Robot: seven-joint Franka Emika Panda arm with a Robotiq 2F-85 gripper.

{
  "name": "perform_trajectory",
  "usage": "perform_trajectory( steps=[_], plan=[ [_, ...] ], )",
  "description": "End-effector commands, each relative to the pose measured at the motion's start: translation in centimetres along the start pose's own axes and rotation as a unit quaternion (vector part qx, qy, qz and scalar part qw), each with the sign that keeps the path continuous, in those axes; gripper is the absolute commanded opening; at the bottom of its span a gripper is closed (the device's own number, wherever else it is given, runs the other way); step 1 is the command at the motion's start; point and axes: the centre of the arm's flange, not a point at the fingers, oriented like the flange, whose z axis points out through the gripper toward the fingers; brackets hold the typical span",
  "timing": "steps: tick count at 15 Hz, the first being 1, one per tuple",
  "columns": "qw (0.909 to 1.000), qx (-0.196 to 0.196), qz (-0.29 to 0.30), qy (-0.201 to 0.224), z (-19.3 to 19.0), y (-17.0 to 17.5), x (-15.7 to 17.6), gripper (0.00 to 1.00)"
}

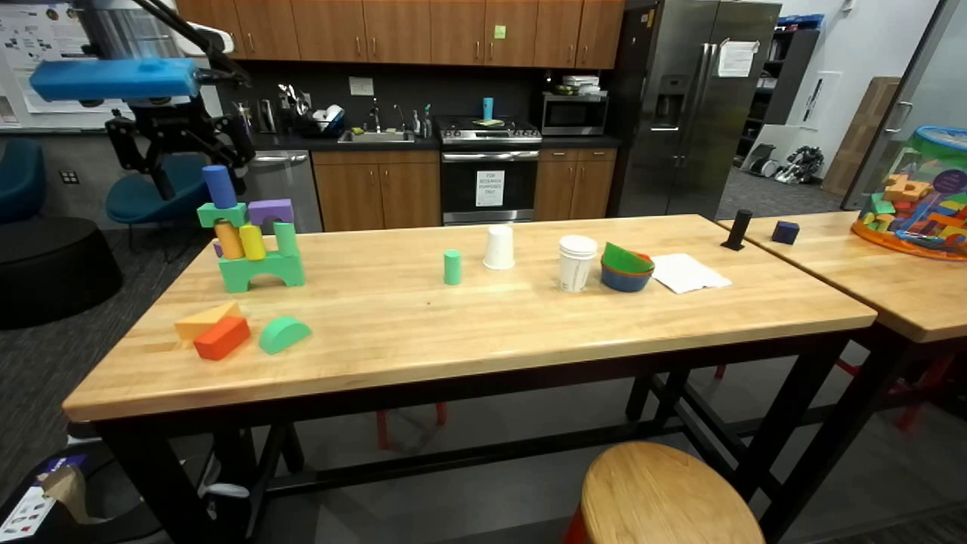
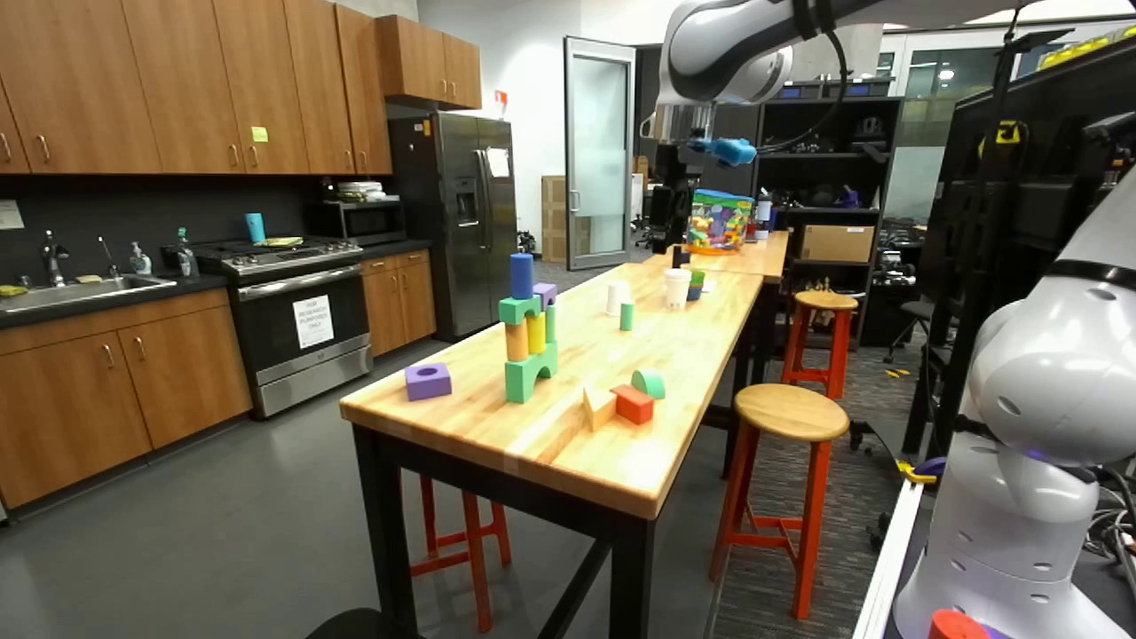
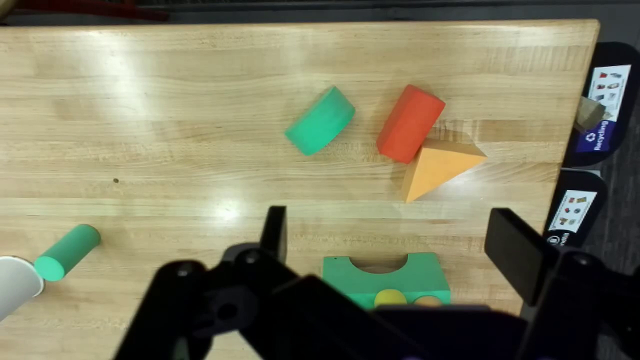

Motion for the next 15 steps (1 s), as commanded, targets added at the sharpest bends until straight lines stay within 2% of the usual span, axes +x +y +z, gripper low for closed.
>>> perform_trajectory(
  steps=[1, 3, 7, 11, 15],
  plan=[
    [1.0000, 0.000, 0.000, 0.000, 0.0, 0.0, 0.0, 1.00],
    [1.0000, -0.009, 0.003, -0.002, 0.9, 0.2, 0.2, 1.00],
    [0.9979, -0.042, 0.047, -0.011, 5.1, 4.0, 2.1, 1.00],
    [0.9906, -0.074, 0.114, 0.017, 6.9, 8.8, 4.3, 1.00],
    [0.9843, -0.090, 0.146, 0.043, 7.5, 11.7, 6.1, 1.00]
  ],
)
